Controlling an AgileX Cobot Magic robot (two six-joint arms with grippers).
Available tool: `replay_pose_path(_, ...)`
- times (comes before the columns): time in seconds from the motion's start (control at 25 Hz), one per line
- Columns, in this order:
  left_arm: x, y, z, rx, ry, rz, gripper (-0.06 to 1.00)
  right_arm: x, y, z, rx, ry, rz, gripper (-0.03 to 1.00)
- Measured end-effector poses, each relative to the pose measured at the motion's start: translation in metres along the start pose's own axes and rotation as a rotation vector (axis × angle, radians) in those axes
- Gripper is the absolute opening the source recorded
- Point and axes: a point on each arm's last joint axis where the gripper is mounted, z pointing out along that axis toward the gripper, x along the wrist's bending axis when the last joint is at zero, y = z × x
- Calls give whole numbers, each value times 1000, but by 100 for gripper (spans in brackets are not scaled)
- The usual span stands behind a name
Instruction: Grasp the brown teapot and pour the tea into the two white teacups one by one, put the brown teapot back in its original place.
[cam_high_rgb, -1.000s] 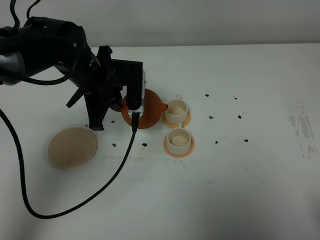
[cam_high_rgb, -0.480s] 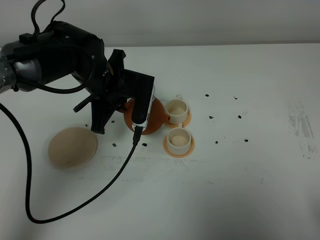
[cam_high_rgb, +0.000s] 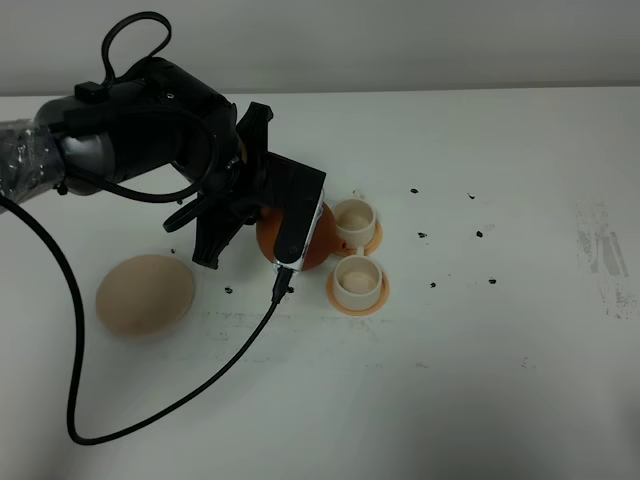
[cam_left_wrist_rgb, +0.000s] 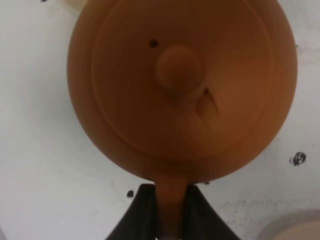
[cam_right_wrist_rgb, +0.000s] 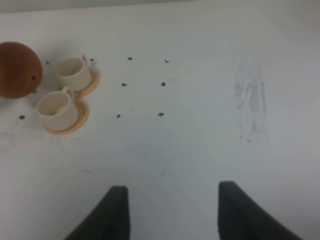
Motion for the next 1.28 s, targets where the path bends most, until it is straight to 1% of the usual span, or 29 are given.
replay_pose_path(0.28,-2,9,8,4,6,47,13,0,0,0,0,0,0,43)
replay_pose_path(0.44,0,10,8,22,32,71,13,0,0,0,0,0,0,43)
replay_pose_path(0.72,1,18,6,46,63,154,13,0,0,0,0,0,0,43)
replay_pose_path(0.92,2,23,5,52,83,193,13,0,0,0,0,0,0,43)
replay_pose_path(1.08,3,25,4,68,95,233,13,0,0,0,0,0,0,43)
replay_pose_path(1.28,3,27,4,74,105,259,13,0,0,0,0,0,0,43)
